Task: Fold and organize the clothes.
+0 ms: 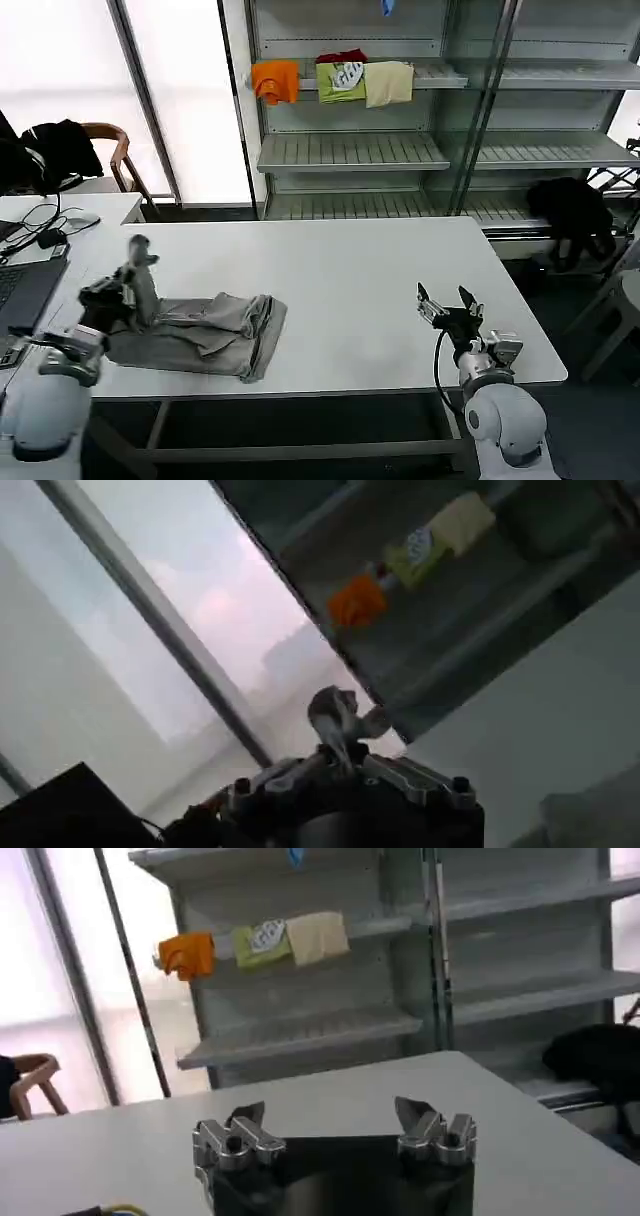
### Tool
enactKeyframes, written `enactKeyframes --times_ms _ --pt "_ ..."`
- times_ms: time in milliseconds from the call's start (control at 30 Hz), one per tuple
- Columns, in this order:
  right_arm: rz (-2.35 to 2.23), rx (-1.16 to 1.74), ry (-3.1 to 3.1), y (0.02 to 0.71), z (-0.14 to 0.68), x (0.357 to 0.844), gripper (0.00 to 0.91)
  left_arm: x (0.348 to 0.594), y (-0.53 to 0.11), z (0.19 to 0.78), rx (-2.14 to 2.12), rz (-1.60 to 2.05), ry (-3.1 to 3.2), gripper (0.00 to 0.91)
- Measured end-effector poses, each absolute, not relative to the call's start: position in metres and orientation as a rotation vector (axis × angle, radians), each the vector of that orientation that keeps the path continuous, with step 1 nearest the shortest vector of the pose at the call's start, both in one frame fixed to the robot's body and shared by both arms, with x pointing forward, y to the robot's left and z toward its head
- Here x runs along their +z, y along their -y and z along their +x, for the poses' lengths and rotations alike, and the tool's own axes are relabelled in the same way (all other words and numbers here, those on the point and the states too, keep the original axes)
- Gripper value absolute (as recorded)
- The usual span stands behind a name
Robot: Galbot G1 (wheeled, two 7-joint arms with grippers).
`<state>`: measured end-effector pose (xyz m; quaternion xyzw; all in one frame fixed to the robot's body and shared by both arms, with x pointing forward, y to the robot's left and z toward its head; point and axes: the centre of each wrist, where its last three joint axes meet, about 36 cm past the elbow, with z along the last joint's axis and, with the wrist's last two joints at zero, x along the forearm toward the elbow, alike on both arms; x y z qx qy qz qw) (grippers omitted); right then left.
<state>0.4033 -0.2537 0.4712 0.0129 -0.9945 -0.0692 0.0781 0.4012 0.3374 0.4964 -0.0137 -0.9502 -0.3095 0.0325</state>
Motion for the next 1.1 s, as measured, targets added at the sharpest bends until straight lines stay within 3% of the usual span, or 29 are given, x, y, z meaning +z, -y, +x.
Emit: enactKeyframes --times_ms 600,633,667,1100 --pt "0.001 -0.194 2.957 0.255 0.405 0.458 0.907 0.440 -0.230 0.401 -0.877 -0.250 2.860 0.040" --pt "0.000 -0.194 2.956 0.255 0.405 0.458 0.907 0.436 -0.226 0.401 -0.873 -0.253 2.854 0.746" --pt "0.001 -0.194 2.956 0.254 0.406 0.457 0.907 0.433 -0.223 0.402 -0.870 -0.255 2.848 0.907" --pt "-0.001 -0.205 2.952 0.254 0.411 0.450 0.907 0.392 -0.186 0.397 -0.837 -0.269 2.791 0.907"
